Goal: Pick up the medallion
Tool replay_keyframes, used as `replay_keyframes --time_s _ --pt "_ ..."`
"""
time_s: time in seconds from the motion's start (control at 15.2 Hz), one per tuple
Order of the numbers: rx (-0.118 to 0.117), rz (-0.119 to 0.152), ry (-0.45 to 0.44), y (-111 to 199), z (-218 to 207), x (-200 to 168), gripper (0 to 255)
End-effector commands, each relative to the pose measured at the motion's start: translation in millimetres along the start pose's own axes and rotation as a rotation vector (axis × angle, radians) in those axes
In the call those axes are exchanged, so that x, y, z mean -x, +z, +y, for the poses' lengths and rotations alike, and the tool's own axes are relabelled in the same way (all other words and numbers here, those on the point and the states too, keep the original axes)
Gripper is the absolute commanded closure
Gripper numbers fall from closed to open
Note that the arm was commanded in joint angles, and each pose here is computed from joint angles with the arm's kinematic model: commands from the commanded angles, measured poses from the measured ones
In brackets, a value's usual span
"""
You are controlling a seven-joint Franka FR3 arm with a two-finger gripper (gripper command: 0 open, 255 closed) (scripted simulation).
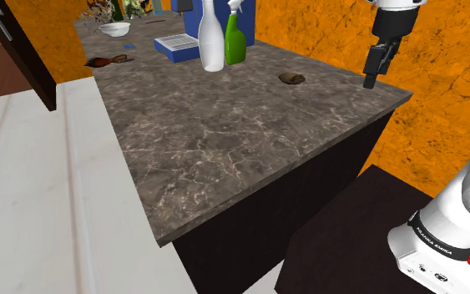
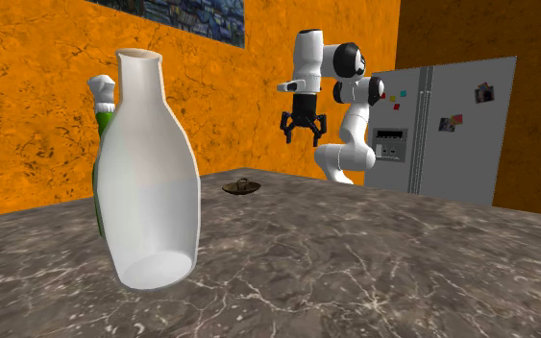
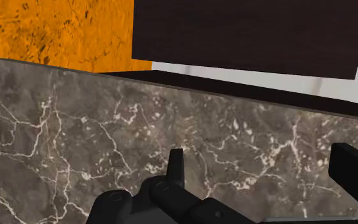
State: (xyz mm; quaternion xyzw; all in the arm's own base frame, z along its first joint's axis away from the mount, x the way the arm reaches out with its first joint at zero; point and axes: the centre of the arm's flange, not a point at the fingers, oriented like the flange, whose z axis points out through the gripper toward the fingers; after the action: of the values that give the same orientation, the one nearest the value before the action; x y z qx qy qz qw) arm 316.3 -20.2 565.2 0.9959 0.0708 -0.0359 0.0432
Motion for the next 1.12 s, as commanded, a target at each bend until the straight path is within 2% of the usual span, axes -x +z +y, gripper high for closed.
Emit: replay_keyframes --time_s 0.0,0.53,1.06 --pt "0.000 0.000 0.000 0.0 0.0 0.0 0" --pt "-0.020 0.041 -0.232 8.4 49.7 -88.4 0" --pt "-0.039 0.083 -0.463 13.7 77.5 -186.2 0"
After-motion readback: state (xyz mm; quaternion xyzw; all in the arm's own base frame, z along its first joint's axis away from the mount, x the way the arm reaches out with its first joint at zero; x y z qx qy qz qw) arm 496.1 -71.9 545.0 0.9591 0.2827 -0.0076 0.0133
